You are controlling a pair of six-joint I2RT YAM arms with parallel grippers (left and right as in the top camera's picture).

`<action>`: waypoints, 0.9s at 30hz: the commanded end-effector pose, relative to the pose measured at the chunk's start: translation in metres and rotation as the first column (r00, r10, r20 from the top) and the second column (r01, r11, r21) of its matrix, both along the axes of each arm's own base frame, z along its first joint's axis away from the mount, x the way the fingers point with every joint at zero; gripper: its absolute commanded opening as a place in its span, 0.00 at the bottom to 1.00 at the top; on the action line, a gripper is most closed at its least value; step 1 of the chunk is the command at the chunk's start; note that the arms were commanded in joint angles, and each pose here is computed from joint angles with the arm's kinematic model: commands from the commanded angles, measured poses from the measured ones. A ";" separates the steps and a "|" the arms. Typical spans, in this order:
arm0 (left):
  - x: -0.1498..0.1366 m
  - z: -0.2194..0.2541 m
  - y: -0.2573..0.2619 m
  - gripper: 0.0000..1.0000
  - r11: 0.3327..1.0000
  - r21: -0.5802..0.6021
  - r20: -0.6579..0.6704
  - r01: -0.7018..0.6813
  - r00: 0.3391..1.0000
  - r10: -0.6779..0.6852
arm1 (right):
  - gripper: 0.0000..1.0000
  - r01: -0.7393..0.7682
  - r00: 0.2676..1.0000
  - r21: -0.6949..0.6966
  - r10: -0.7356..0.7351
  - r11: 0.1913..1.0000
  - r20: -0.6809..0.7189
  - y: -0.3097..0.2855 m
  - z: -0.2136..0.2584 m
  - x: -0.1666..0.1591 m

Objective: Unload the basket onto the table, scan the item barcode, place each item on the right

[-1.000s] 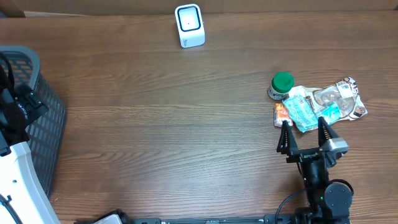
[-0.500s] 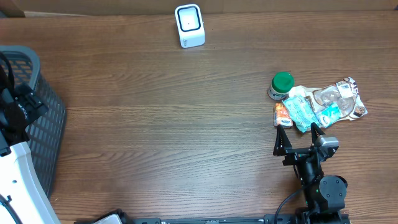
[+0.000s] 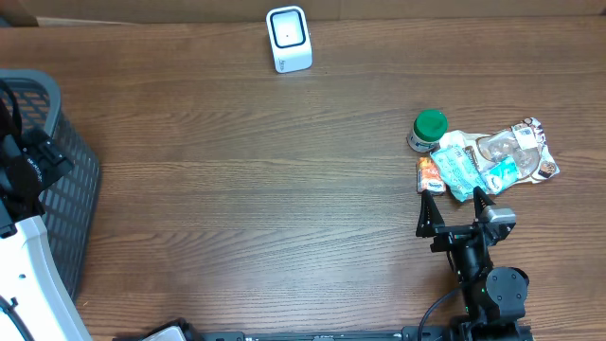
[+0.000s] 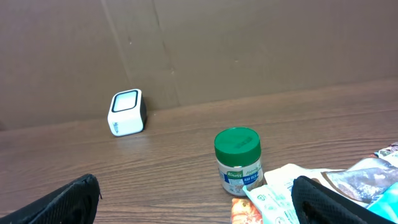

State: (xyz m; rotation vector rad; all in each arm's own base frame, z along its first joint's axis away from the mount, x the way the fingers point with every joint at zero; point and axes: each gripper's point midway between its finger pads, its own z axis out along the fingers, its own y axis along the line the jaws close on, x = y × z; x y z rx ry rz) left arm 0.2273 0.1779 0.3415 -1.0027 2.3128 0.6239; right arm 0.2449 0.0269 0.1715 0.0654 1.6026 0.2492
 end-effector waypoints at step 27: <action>-0.052 0.078 -0.087 1.00 0.947 0.144 0.317 0.288 0.893 -0.320 | 1.00 0.006 1.000 0.000 -0.006 1.000 0.004 -0.001 -0.002 0.000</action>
